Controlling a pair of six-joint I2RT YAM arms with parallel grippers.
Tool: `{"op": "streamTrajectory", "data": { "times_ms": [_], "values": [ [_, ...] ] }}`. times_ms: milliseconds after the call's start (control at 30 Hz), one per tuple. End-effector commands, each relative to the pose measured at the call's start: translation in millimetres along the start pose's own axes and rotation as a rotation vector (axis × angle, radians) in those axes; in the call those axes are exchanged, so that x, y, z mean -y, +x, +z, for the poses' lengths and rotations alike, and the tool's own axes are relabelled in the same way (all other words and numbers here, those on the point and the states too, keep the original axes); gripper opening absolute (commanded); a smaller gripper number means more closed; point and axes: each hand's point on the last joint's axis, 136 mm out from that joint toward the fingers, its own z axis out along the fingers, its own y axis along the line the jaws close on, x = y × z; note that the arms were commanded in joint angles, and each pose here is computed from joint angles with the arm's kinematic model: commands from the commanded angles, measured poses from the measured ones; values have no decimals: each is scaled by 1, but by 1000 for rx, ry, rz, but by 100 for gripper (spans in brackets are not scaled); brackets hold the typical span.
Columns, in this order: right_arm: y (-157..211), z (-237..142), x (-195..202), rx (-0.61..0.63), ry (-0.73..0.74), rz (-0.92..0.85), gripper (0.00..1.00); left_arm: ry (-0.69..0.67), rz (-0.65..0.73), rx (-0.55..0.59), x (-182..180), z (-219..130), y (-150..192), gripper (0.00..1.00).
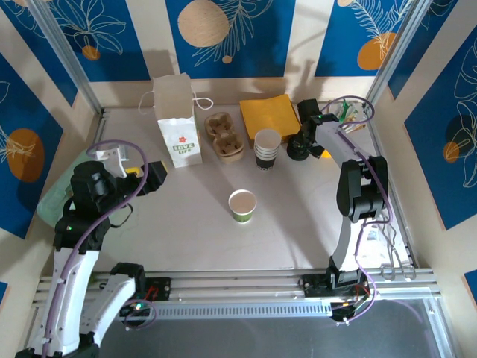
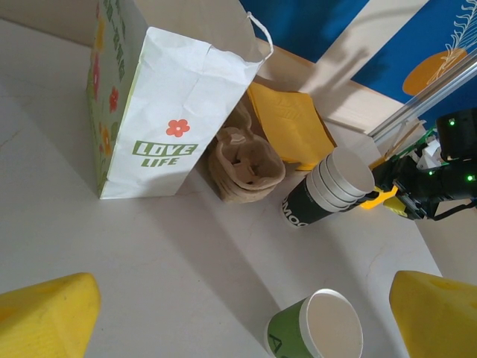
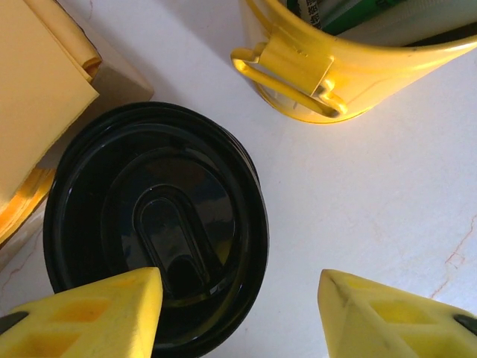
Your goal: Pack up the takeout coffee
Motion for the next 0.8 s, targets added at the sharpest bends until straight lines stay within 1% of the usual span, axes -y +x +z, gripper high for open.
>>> {"op": "streamTrajectory", "data": {
  "times_ms": [0, 367, 600, 767],
  "values": [
    [-4, 3, 2, 4, 15, 24, 55, 41, 21, 22, 9, -5, -4, 99],
    [-1, 9, -2, -10, -4, 36, 42, 51, 27, 42, 11, -9, -7, 99],
    [0, 12, -2, -13, -6, 36, 40, 62, 24, 45, 12, -9, -5, 100],
    [0, 12, -1, -17, -5, 39, 37, 60, 27, 47, 12, -10, -5, 99]
  ]
}}
